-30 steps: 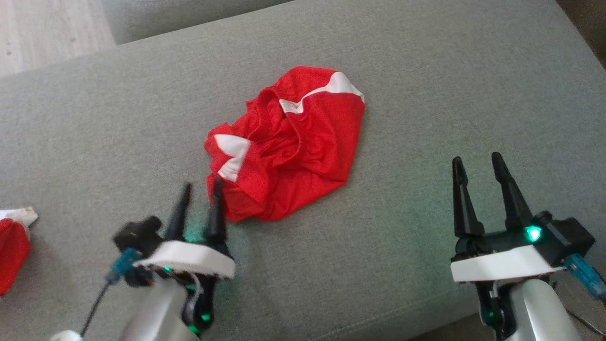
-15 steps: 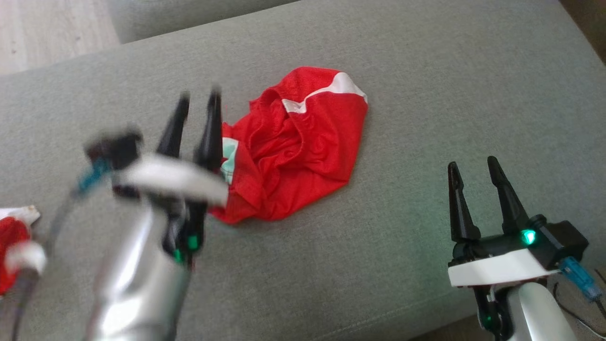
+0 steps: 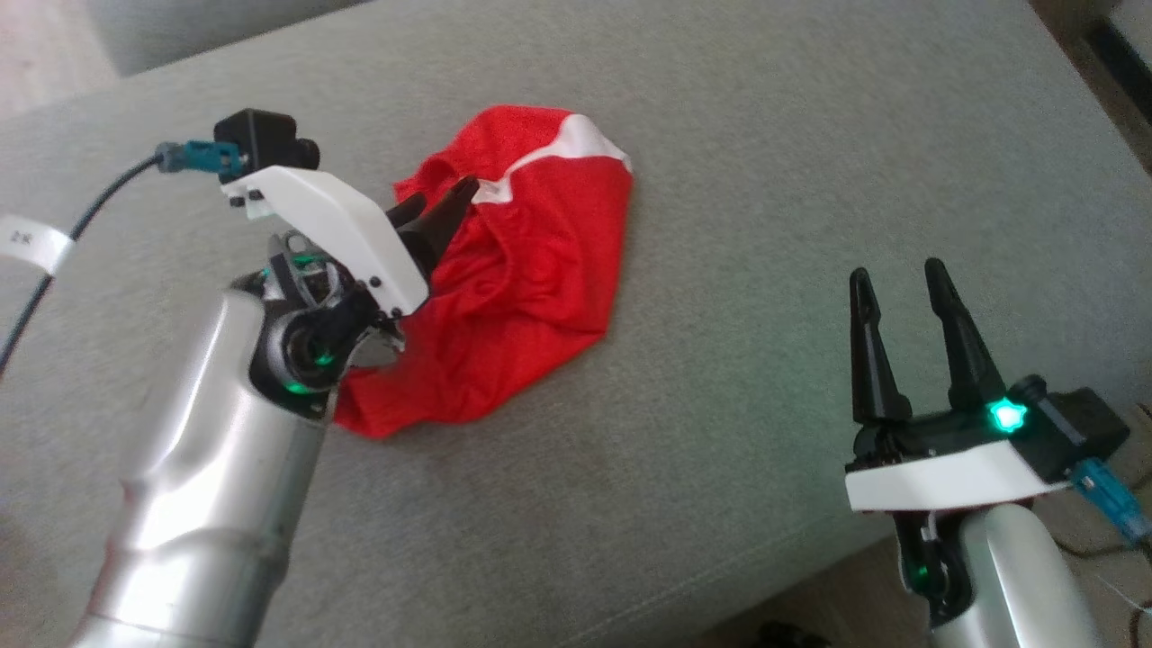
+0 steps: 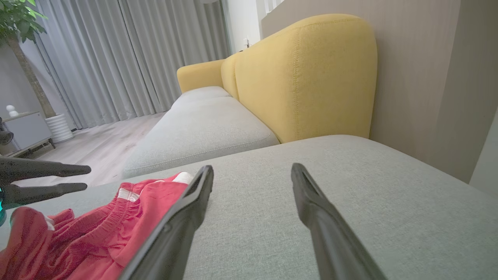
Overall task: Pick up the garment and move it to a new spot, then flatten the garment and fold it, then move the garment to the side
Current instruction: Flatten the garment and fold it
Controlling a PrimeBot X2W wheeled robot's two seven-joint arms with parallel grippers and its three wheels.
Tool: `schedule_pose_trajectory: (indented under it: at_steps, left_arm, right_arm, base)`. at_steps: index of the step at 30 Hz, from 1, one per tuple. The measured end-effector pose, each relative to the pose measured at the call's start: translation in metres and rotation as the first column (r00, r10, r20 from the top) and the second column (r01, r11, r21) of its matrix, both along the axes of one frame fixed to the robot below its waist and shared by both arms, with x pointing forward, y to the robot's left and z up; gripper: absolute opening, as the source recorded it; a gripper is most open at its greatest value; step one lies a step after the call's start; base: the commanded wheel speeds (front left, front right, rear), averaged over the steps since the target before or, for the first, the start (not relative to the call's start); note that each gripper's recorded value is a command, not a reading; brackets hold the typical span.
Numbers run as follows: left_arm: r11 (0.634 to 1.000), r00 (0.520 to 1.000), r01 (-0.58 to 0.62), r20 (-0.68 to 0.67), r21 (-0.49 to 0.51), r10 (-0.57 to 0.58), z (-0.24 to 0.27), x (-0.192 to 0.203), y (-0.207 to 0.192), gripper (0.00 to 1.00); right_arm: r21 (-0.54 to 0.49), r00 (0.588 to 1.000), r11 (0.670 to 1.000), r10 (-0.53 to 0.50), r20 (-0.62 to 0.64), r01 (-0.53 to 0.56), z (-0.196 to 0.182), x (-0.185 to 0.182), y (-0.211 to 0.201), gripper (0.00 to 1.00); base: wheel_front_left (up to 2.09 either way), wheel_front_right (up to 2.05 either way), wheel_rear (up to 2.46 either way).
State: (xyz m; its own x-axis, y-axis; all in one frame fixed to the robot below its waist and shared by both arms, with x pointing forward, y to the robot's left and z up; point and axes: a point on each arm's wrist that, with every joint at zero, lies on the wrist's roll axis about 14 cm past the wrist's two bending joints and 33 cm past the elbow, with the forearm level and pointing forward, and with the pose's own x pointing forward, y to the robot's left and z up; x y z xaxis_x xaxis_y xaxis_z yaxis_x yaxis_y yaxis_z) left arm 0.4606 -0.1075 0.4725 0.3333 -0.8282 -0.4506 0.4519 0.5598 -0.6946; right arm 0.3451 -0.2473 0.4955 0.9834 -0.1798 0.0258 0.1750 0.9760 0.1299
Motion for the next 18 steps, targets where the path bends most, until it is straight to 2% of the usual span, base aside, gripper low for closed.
schedule_pose_trajectory:
  at_steps: [10, 18]
  left_arm:
    - [0.991, 0.996, 0.087, -0.027, 0.097, -0.085, -0.042, 0.0, -0.012, 1.0]
    - [0.992, 0.996, 0.085, -0.009, 0.092, -0.085, -0.051, 0.014, -0.025, 1.0]
  right_arm:
    - [0.013, 0.997, 0.998, -0.059, -0.04, 0.06, -0.01, -0.008, -0.015, 1.0]
    - [-0.008, 0.995, 0.997, -0.083, -0.054, 0.083, -0.011, -0.005, -0.024, 1.0]
  base:
    - [0.0, 0.0, 0.0]
    - [0.0, 0.0, 0.0]
